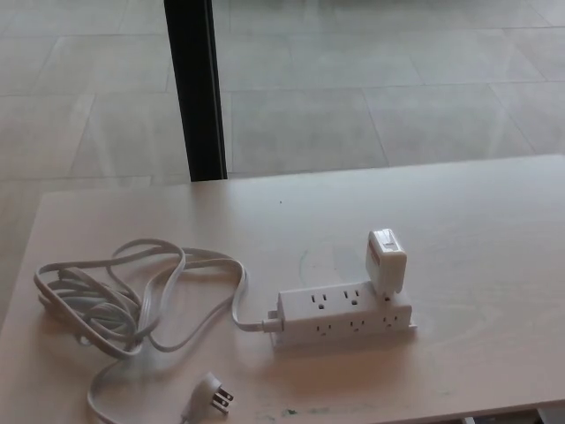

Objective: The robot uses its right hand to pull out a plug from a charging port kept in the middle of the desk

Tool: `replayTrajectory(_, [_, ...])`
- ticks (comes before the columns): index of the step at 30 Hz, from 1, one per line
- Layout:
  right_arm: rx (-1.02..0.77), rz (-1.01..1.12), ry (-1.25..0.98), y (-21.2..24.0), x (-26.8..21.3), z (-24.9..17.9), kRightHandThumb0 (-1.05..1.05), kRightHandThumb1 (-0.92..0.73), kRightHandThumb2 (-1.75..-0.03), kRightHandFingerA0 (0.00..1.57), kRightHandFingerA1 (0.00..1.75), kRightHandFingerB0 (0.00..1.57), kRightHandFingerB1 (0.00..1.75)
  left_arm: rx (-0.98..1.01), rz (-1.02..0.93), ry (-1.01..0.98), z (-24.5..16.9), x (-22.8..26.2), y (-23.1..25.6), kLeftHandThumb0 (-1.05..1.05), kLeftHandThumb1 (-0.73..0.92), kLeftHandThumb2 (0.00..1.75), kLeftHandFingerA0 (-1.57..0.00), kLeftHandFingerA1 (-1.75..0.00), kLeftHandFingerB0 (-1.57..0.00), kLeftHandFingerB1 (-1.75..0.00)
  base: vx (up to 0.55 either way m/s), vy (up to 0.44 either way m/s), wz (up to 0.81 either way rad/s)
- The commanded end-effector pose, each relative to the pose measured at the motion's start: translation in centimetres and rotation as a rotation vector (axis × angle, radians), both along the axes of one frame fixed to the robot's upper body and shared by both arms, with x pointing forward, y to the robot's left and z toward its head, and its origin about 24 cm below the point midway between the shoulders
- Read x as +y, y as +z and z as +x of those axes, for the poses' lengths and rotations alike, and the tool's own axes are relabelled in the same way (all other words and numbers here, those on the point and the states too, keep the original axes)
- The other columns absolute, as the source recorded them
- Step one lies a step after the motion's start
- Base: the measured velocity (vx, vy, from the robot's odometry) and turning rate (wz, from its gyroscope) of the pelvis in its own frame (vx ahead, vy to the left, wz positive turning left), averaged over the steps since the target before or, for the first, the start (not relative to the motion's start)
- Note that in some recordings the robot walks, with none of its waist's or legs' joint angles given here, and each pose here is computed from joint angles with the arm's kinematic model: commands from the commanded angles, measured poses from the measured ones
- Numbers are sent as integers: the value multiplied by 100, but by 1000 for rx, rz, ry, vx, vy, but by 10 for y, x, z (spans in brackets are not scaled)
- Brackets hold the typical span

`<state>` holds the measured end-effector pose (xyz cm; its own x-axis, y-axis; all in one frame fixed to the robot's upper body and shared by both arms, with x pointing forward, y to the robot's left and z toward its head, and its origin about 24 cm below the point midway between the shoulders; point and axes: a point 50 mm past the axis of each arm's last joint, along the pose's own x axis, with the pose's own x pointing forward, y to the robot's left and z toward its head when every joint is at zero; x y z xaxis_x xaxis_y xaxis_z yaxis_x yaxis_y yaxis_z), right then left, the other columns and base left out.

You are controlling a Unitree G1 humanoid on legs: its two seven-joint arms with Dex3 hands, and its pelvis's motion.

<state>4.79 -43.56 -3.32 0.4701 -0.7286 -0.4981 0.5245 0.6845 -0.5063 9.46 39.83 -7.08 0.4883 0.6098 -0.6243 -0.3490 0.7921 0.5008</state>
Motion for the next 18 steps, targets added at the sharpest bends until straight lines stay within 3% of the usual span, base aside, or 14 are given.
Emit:
replayTrajectory(1, [-204, 2, -36, 25, -15, 9, -86, -28, -80, 97, 69, 59, 61, -84, 34, 69, -5, 15, 12, -49, 52, 56, -83, -83, -79, -48, 0, 0, 0])
replayTrajectory(4, [-264, 2, -15, 37, -19, 19, -86, -31, -81, 104, 70, 59, 61, -88, 38, 67, -4, 16, 13, -50, 52, 56, -81, -82, -77, -47, 0, 0, 0])
replayTrajectory(5, [-335, -2, -15, 52, -26, 35, -88, -48, -56, 100, 62, 60, 55, -92, 39, 63, -4, 16, 13, -52, 52, 56, -87, -96, -77, -48, 0, 0, 0])
replayTrajectory(6, [-385, 1, -5, 63, -27, 45, -84, -48, -56, 97, 60, 58, 53, -88, 41, 57, -4, 16, 14, -52, 53, 57, -90, -100, -79, -47, 0, 0, 0])
replayTrajectory(7, [-415, -7, 13, 70, -28, 50, -84, -34, -82, 101, 68, 55, 59, -81, 41, 59, -5, 16, 13, -52, 52, 57, -86, -99, -77, -47, 0, 0, 0])
replayTrajectory(8, [-456, -11, 41, 81, -29, 60, -88, -47, -56, 103, 64, 57, 55, -81, 37, 65, -5, 16, 12, -51, 52, 56, -85, -103, -79, -47, 0, 0, 0])
replayTrajectory(9, [-487, -39, 109, 101, -29, 78, -90, -36, -83, 102, 74, 52, 58, -81, 36, 66, -5, 16, 12, -51, 52, 57, -88, -94, -79, -47, 0, 0, 0])
replayTrajectory(10, [-495, -50, 134, 109, -28, 85, -90, -36, -83, 102, 74, 52, 58, -81, 37, 66, -5, 16, 12, -51, 52, 57, -88, -94, -79, -47, 0, 0, 0])
replayTrajectory(13, [-607, -84, 234, 156, -17, 128, -97, -34, -77, 120, 93, 50, 57, -80, 45, 58, -5, 16, 13, -52, 54, 56, -85, -81, -77, -46, 0, 0, 0])
replayTrajectory(14, [-610, -88, 241, 159, -16, 131, -97, -34, -77, 120, 93, 50, 57, -82, 45, 57, -6, 17, 13, -52, 54, 56, -85, -81, -77, -46, 0, 0, 0])
replayTrajectory(15, [-642, -80, 266, 168, -13, 138, -96, -31, -74, 114, 111, 53, 55, -85, 39, 62, -5, 16, 13, -52, 53, 56, -85, -79, -75, -46, 0, 0, 0])
replayTrajectory(16, [-680, -87, 311, 181, -7, 149, -93, -32, -73, 111, 113, 53, 51, -86, 35, 66, -4, 16, 12, -52, 53, 57, -85, -91, -76, -46, 0, 0, 0])
replayTrajectory(17, [-703, -94, 344, 189, -1, 157, -89, -43, -55, 109, 112, 53, 45, -87, 33, 68, -5, 16, 12, -53, 53, 57, -86, -90, -76, -46, 0, 0, 0])
replayTrajectory(18, [-719, -97, 366, 195, 4, 162, -89, -43, -55, 109, 112, 53, 45, -88, 33, 68, -6, 16, 12, -53, 53, 57, -86, -90, -76, -46, 0, 0, 0])
